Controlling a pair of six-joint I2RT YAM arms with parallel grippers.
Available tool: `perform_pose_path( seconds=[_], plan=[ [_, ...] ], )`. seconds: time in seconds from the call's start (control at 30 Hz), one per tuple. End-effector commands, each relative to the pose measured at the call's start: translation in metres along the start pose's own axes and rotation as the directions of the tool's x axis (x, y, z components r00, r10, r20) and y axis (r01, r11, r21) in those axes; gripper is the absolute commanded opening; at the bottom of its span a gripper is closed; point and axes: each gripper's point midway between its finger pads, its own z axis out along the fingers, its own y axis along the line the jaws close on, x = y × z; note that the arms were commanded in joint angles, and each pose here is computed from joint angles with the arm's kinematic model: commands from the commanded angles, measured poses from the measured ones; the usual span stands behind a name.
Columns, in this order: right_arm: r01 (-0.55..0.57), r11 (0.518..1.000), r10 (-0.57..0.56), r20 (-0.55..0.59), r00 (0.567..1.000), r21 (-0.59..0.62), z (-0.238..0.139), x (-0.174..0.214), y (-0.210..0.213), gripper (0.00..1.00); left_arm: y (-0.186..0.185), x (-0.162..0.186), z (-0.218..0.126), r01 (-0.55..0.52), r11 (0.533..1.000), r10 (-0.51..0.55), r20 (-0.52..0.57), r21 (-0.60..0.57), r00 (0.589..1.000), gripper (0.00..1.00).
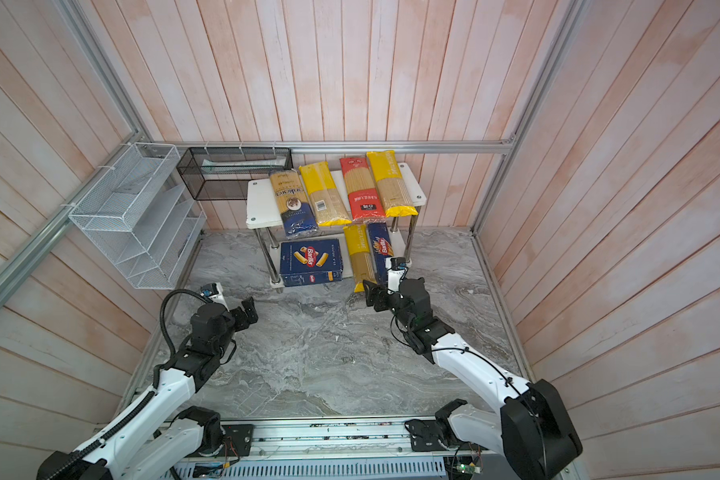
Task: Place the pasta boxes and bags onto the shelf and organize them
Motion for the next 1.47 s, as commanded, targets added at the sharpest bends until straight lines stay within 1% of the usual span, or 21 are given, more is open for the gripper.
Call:
perform_pose_path(
  seconds=[0.0, 0.07, 0.1, 0.13, 0.17, 0.2, 0.27, 0.3, 0.33, 0.4, 0.47, 0.5, 0.57, 0.63, 0.67, 0.7, 0.73, 0.77, 0.8, 0.83, 1.43],
  plan=[
    [0.103, 0.934, -0.112, 0.005, 0.994, 0.342, -0.016, 0.007, -0.078, 0.84, 0.014, -0.030, 0.005, -0.009, 0.999, 0.016, 0.159, -0.047, 0.987, 1.00],
    [0.097, 0.873, -0.132, 0.042, 0.990, 0.478, -0.032, 0.005, -0.111, 0.90, 0.018, -0.036, 0.008, -0.038, 0.997, 0.051, 0.211, -0.066, 0.976, 1.00],
    [0.081, 0.826, -0.145, 0.071, 0.987, 0.558, -0.042, 0.005, -0.129, 0.93, 0.019, -0.036, 0.010, -0.075, 0.995, 0.090, 0.231, -0.072, 0.969, 1.00],
    [0.065, 0.795, -0.153, 0.096, 0.983, 0.604, -0.049, 0.006, -0.142, 0.94, 0.020, -0.038, 0.010, -0.108, 0.990, 0.128, 0.254, -0.089, 0.959, 1.00],
    [0.051, 0.773, -0.160, 0.117, 0.980, 0.632, -0.055, 0.008, -0.155, 0.94, 0.027, -0.036, 0.012, -0.125, 0.984, 0.155, 0.269, -0.127, 0.951, 1.00],
    [0.036, 0.767, -0.149, 0.124, 0.981, 0.641, -0.056, 0.015, -0.166, 0.95, 0.035, -0.037, 0.014, -0.123, 0.980, 0.164, 0.291, -0.154, 0.942, 1.00],
    [0.013, 0.769, -0.109, 0.111, 0.988, 0.639, -0.054, 0.027, -0.183, 0.95, 0.040, -0.029, 0.020, -0.170, 0.975, 0.206, 0.292, -0.144, 0.934, 1.00],
    [0.002, 0.775, -0.095, 0.114, 0.989, 0.632, -0.052, 0.031, -0.189, 0.95, 0.036, -0.028, 0.022, -0.199, 0.974, 0.224, 0.308, -0.112, 0.925, 1.00],
    [0.021, 0.800, -0.112, 0.115, 0.987, 0.600, -0.048, 0.036, -0.188, 0.95, 0.030, -0.024, 0.024, -0.241, 0.967, 0.254, 0.316, -0.079, 0.914, 1.00],
    [0.069, 0.835, -0.181, 0.152, 0.972, 0.546, -0.044, 0.042, -0.180, 0.95, 0.022, -0.022, 0.028, -0.275, 0.960, 0.274, 0.337, -0.046, 0.901, 1.00],
    [0.107, 0.856, -0.254, 0.231, 0.939, 0.507, -0.045, 0.034, -0.168, 0.94, 0.012, -0.025, 0.033, -0.302, 0.953, 0.279, 0.358, 0.011, 0.891, 0.99],
    [0.135, 0.850, -0.283, 0.225, 0.932, 0.509, -0.045, 0.034, -0.167, 0.94, 0.011, -0.027, 0.038, -0.283, 0.958, 0.254, 0.358, 0.032, 0.899, 1.00],
    [0.090, 0.839, -0.233, 0.206, 0.950, 0.537, -0.042, 0.044, -0.184, 0.95, 0.007, -0.024, 0.049, -0.266, 0.960, 0.220, 0.350, 0.088, 0.911, 1.00],
    [0.030, 0.826, -0.190, 0.227, 0.955, 0.563, -0.041, 0.051, -0.201, 0.96, 0.013, -0.009, 0.068, -0.254, 0.964, 0.218, 0.320, 0.076, 0.922, 1.00],
    [0.016, 0.811, -0.199, 0.250, 0.948, 0.584, -0.041, 0.047, -0.205, 0.96, 0.014, -0.014, 0.070, -0.259, 0.964, 0.225, 0.338, 0.061, 0.914, 1.00],
    [0.017, 0.805, -0.203, 0.248, 0.947, 0.593, -0.039, 0.045, -0.207, 0.98, 0.012, -0.004, 0.078, -0.254, 0.963, 0.225, 0.246, 0.092, 0.943, 1.00],
    [0.009, 0.806, -0.177, 0.226, 0.958, 0.592, -0.037, 0.048, -0.208, 0.98, 0.010, -0.011, 0.081, -0.255, 0.961, 0.221, 0.253, 0.107, 0.942, 1.00],
    [0.016, 0.807, -0.157, 0.187, 0.970, 0.590, -0.032, 0.051, -0.210, 0.98, 0.011, -0.011, 0.077, -0.253, 0.962, 0.214, 0.289, 0.105, 0.933, 1.00],
    [0.016, 0.812, -0.149, 0.180, 0.972, 0.583, -0.031, 0.053, -0.211, 0.98, 0.011, -0.010, 0.077, -0.252, 0.962, 0.214, 0.282, 0.105, 0.935, 1.00],
    [0.008, 0.810, -0.150, 0.194, 0.969, 0.586, -0.033, 0.051, -0.212, 0.98, 0.012, -0.010, 0.079, -0.250, 0.963, 0.217, 0.258, 0.101, 0.941, 1.00],
    [0.008, 0.811, -0.149, 0.192, 0.970, 0.585, -0.032, 0.051, -0.212, 0.98, 0.013, -0.010, 0.080, -0.249, 0.963, 0.217, 0.258, 0.098, 0.941, 0.99]
  ],
)
